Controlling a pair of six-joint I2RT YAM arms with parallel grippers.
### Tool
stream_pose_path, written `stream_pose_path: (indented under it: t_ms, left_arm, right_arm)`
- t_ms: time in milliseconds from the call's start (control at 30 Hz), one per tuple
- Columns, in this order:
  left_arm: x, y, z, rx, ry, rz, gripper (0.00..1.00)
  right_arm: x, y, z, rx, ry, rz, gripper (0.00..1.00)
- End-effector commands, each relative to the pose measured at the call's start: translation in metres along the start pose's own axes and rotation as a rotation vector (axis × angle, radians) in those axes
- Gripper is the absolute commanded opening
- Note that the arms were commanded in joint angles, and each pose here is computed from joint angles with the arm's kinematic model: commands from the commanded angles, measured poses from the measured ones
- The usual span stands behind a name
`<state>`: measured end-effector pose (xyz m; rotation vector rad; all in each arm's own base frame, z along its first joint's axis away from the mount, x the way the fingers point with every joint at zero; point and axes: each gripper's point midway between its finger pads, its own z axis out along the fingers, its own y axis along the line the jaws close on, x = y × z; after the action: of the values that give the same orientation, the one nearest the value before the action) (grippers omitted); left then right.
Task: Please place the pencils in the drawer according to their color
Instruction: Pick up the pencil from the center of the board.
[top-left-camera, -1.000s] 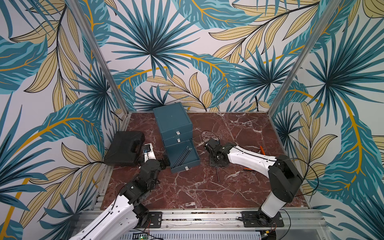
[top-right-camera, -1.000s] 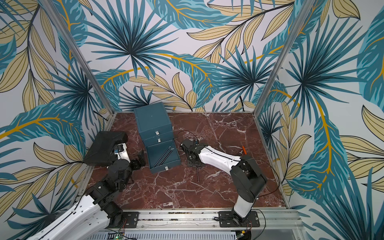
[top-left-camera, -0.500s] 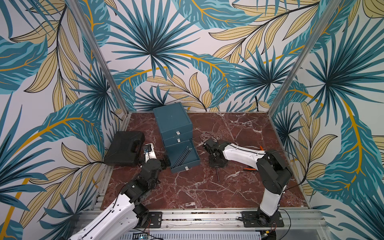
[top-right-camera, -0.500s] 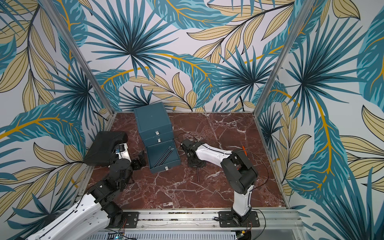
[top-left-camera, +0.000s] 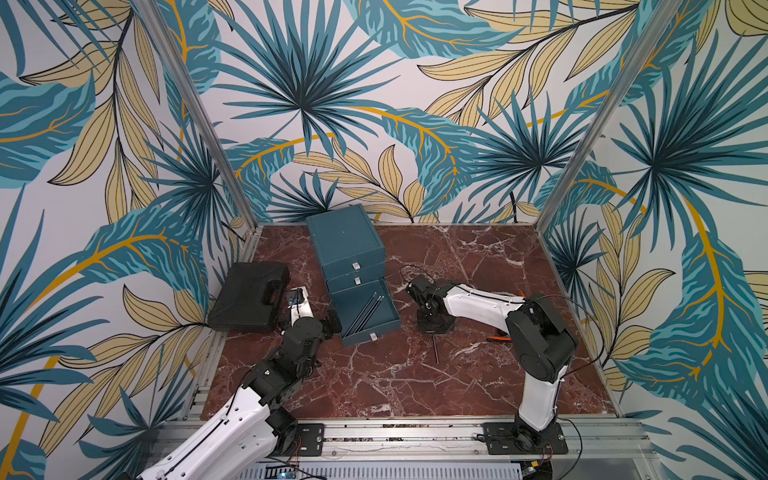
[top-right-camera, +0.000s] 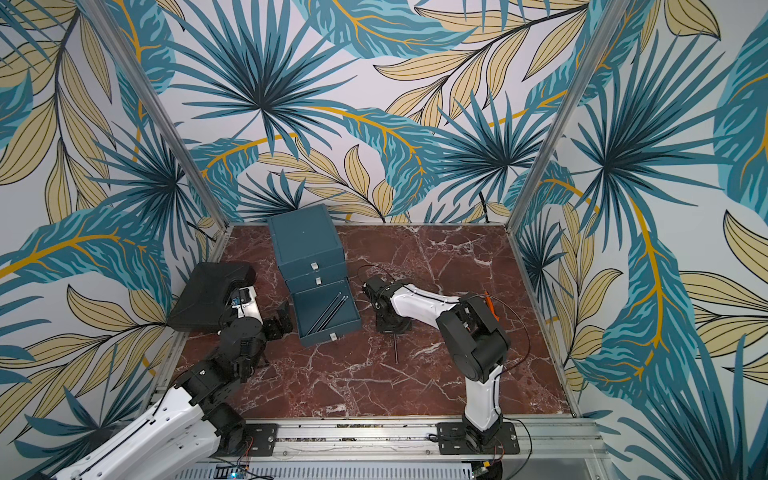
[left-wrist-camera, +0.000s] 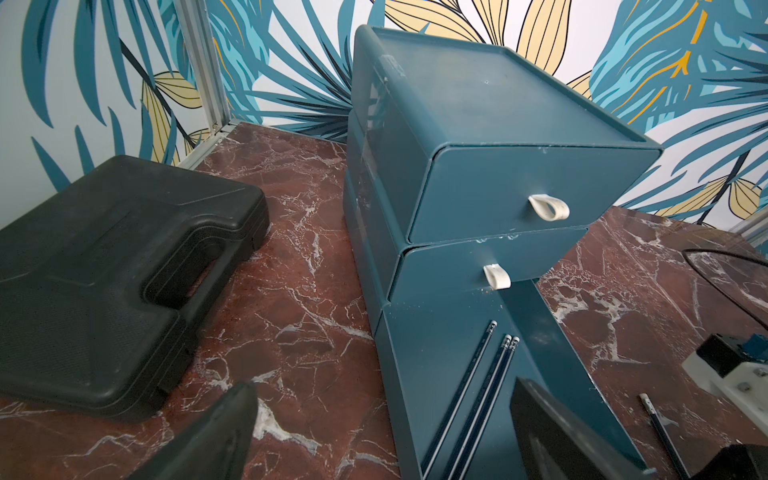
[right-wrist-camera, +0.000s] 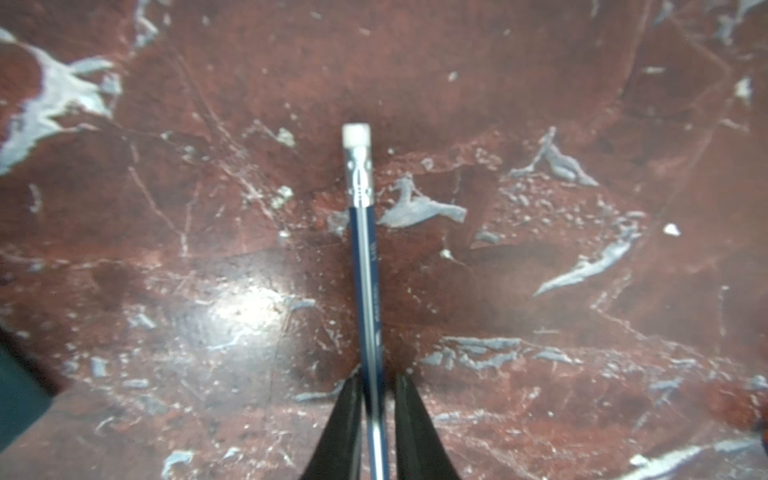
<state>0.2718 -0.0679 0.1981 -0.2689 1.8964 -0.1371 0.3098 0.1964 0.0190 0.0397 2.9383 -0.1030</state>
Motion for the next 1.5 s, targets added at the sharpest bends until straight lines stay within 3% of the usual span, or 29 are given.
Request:
stream_pose_path:
  t_ms: [0,167,367,867,1233,1467]
  left_arm:
    - [-0.006,0.003,-0.001,-0.013,-0.017,-0.012,1.0]
    - [-0.007,0.003,-0.002,-0.012,-0.018,-0.013,1.0]
    - [-0.007,0.004,-0.002,-0.017,-0.017,-0.014,1.0]
    - [-0.005,0.005,-0.001,-0.022,-0.016,-0.018,1.0]
    - [-0.002,0.005,0.0,-0.028,-0.001,-0.032,1.0]
    - [0.0,0.007,0.001,-0.039,0.001,-0.033,1.0]
  right_arm:
    - [0.007,-0.006,0.018,0.028,0.035,0.009,0.13]
    - [0.011,-0.003,0.022,-0.003,0.042,0.032,0.0]
    - [0.013,-0.001,0.021,-0.029,0.04,0.053,0.0]
    - [-0.004,-0.005,-0.018,-0.111,-0.112,0.15,0.0]
    - [-0.011,0.015,-0.035,-0.274,-0.179,0.163,0.0]
    - [-0.015,0.018,-0.045,-0.308,-0.198,0.172,0.0]
